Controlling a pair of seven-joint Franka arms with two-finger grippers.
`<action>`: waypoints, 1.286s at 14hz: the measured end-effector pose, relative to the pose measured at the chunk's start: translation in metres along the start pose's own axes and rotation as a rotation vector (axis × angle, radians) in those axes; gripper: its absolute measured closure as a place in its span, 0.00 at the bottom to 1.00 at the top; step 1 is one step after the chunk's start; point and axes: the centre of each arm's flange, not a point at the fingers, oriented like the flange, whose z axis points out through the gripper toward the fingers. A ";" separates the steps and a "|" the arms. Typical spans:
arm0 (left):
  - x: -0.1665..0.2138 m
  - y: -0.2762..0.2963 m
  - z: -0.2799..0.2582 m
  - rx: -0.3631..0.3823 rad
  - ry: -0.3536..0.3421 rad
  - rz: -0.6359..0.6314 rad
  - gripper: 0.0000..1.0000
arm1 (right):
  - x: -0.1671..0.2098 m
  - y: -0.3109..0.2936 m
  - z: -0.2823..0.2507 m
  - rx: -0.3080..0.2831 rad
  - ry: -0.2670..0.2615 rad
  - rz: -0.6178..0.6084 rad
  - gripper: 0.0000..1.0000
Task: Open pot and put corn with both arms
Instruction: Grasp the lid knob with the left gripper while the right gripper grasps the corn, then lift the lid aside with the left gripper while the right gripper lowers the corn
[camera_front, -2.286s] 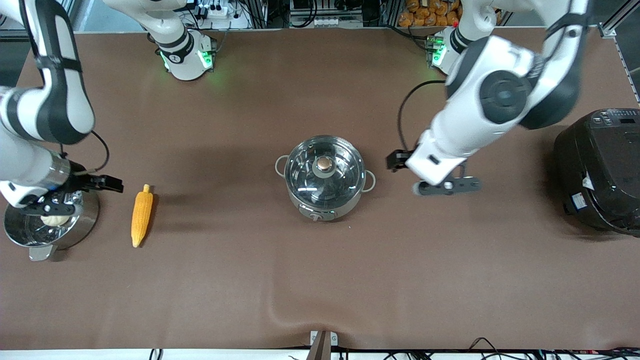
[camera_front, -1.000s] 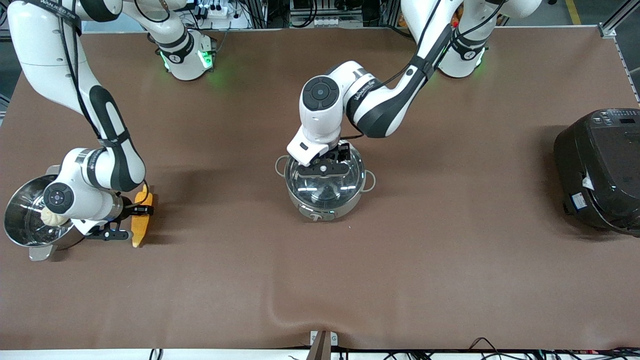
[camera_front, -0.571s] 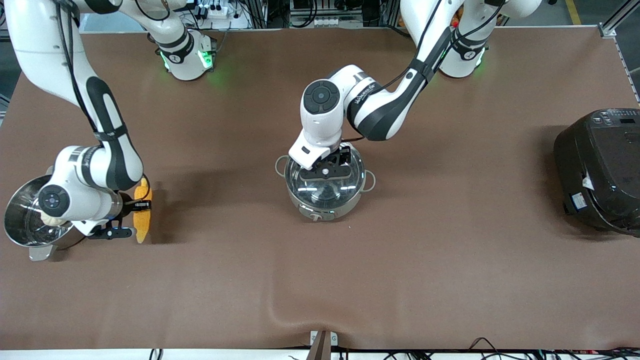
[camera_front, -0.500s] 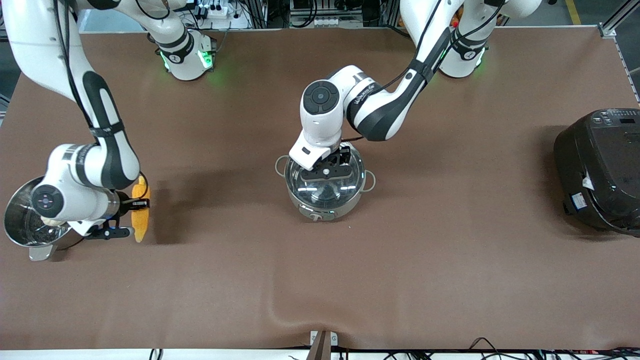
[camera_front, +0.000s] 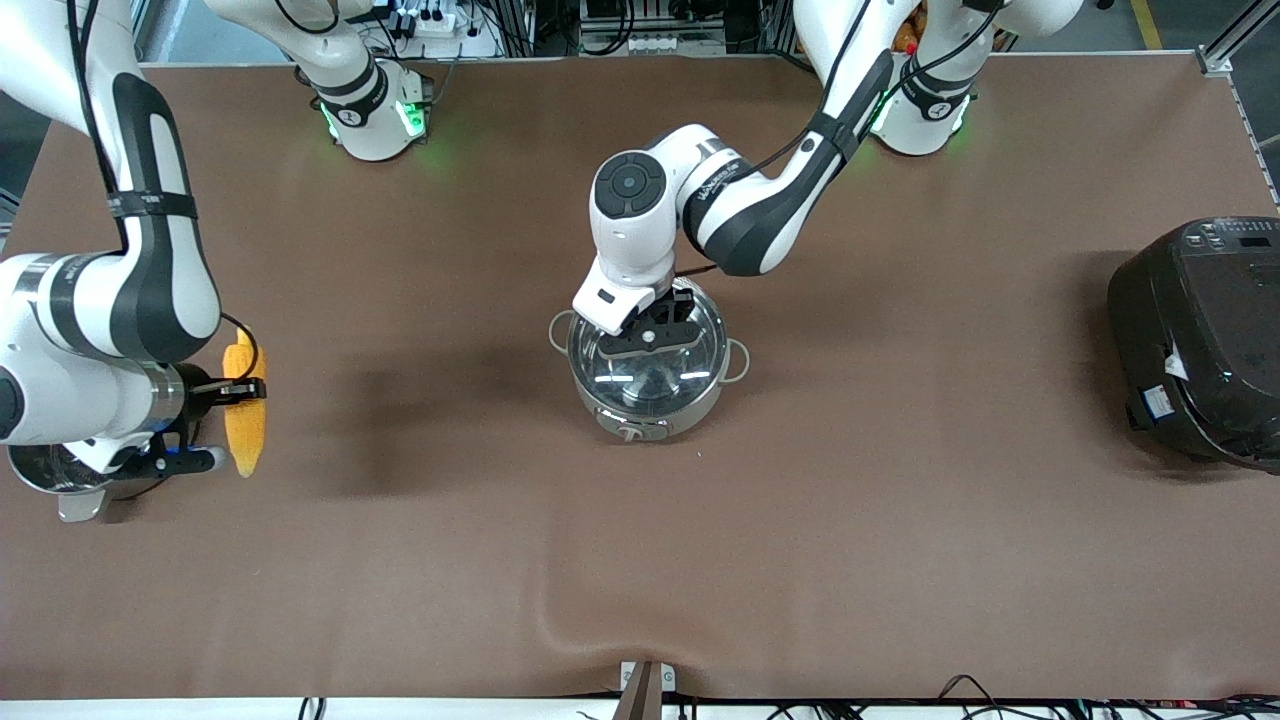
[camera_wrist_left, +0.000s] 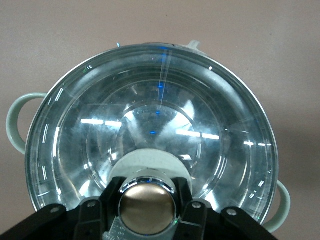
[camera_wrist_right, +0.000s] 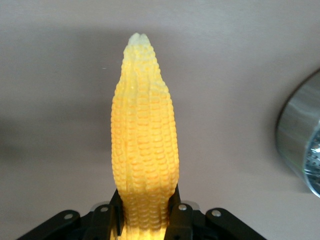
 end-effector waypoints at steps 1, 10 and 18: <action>0.000 -0.001 -0.003 0.003 -0.001 -0.006 0.50 | 0.002 -0.010 0.000 0.017 0.002 -0.009 0.63; 0.134 -0.151 -0.100 0.005 0.024 -0.298 0.50 | -0.014 -0.231 -0.045 -0.008 0.095 0.078 0.63; 0.236 -0.360 -0.031 0.075 -0.103 -0.344 0.50 | -0.088 -0.489 -0.012 0.135 0.230 0.089 0.63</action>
